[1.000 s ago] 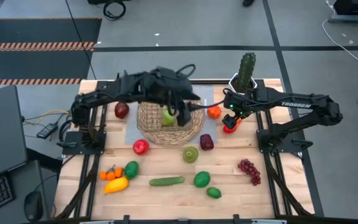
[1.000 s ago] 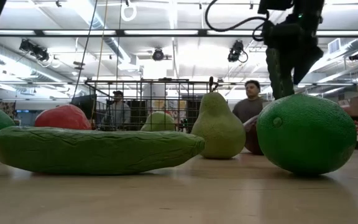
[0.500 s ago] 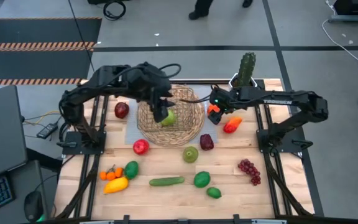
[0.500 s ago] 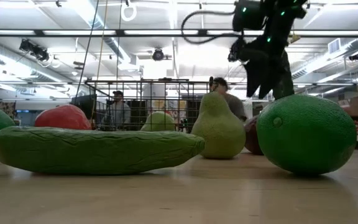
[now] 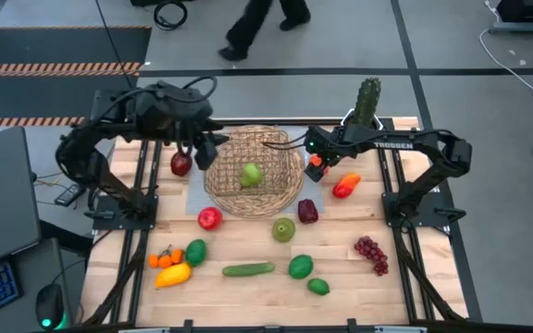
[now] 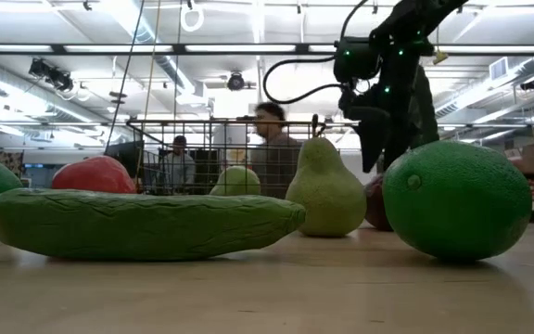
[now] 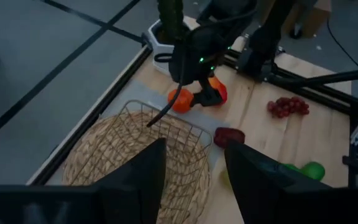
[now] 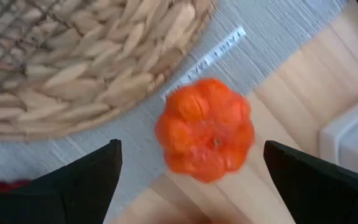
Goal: Build produce basket
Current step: Put the pumpkin into the gold wire basket
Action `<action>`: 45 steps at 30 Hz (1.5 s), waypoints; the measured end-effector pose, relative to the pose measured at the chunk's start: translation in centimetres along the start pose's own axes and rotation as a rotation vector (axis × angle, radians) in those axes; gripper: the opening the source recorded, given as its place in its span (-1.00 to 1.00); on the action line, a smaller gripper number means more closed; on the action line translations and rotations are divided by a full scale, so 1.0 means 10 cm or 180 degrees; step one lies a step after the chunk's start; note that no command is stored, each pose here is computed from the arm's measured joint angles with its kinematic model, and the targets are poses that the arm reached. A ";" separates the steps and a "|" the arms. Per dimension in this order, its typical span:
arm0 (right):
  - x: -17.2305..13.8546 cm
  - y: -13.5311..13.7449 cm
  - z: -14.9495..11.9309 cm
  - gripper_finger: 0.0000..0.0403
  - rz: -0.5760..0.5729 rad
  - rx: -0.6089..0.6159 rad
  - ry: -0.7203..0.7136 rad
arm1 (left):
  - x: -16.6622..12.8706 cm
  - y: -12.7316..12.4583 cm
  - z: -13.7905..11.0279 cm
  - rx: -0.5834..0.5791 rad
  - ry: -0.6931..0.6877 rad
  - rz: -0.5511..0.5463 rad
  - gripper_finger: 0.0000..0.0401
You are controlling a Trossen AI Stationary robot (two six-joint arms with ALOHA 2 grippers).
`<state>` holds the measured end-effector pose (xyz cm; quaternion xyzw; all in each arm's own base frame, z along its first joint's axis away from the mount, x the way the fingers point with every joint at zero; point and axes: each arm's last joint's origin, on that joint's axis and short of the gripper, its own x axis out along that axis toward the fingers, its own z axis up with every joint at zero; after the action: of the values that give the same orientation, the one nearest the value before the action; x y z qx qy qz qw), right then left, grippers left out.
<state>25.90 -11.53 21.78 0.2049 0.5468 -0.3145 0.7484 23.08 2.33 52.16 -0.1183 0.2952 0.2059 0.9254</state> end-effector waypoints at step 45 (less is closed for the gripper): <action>0.20 -0.11 0.00 0.20 -0.0022 -0.0144 0.0354 | -0.08 0.05 -0.03 -0.0266 -0.0023 0.0125 -0.14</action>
<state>25.56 -12.77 19.96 0.2033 0.5951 -0.2927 0.7203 22.10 2.36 52.38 -0.1503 0.2852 0.2366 0.9166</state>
